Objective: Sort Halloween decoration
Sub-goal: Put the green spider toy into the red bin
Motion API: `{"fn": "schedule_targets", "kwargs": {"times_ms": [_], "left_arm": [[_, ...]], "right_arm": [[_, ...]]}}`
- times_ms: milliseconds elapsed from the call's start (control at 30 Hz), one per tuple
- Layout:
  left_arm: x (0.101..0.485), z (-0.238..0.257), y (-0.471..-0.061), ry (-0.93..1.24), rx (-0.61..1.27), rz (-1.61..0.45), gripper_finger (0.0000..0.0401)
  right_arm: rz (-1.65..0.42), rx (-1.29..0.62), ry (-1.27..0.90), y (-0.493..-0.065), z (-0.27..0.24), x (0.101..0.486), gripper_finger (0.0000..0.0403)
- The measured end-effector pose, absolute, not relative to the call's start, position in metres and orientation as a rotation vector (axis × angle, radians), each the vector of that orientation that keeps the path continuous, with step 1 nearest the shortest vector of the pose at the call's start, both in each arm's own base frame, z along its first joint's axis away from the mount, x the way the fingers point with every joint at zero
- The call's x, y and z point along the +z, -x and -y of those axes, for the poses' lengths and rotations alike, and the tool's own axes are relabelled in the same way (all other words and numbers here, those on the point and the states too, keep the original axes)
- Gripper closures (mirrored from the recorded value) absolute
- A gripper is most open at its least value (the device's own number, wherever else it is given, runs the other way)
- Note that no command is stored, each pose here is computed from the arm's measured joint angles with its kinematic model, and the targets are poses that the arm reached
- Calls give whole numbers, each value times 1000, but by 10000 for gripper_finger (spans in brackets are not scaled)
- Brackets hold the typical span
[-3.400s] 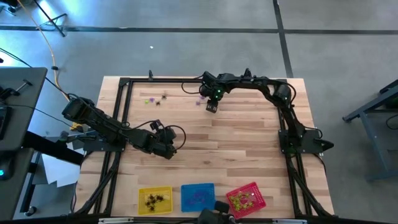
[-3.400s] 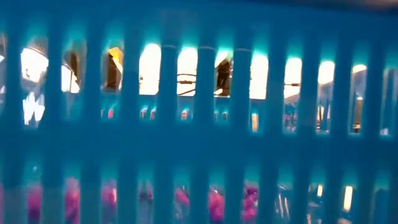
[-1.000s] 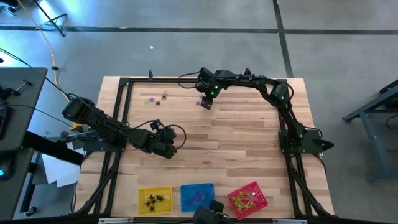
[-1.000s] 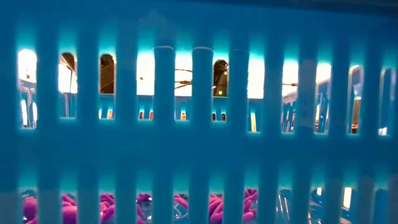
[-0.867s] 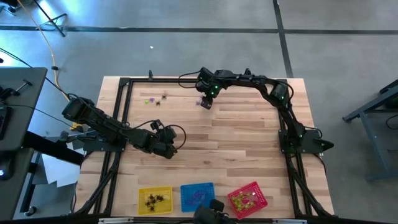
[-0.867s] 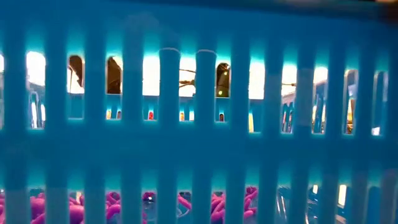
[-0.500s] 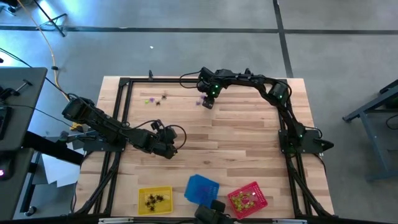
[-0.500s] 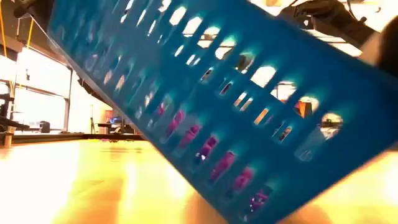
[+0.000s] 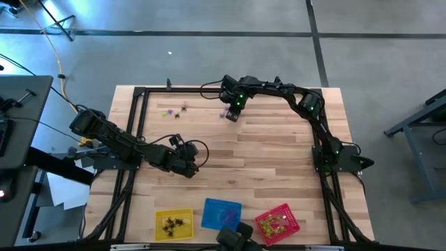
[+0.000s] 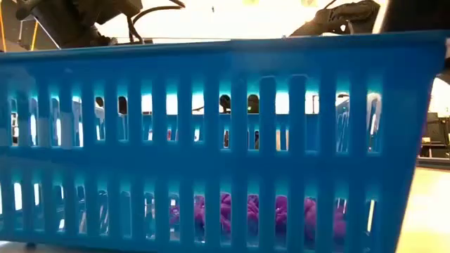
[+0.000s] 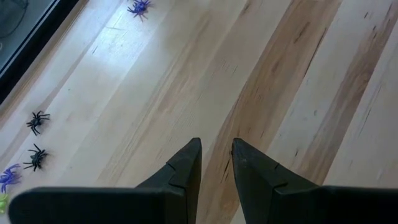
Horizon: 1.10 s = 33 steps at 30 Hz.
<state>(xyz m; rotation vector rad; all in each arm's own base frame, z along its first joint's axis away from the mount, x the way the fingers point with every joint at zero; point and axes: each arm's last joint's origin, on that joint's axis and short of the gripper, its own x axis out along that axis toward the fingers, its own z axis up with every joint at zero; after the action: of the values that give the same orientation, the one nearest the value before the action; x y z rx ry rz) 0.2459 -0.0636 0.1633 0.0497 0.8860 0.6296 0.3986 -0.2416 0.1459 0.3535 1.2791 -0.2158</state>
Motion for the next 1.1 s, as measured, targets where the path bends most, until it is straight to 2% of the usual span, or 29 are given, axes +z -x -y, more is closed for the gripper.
{"fn": "schedule_targets", "kwargs": {"times_ms": [100, 533, 800, 1100], "left_arm": [[163, 64, -246, -48, 628, -887, 323], [163, 64, -246, -47, 626, -889, 323], [163, 64, -246, -33, 619, -895, 323], [163, 65, -246, -23, 610, -895, 323]], "right_arm": [[-1298, -213, -362, -397, 241, 148, 396], [-1353, -180, -365, -397, 225, 158, 400], [-1326, -188, -385, -391, 181, 225, 402], [-1282, -110, -380, -379, 57, 306, 402]]}}
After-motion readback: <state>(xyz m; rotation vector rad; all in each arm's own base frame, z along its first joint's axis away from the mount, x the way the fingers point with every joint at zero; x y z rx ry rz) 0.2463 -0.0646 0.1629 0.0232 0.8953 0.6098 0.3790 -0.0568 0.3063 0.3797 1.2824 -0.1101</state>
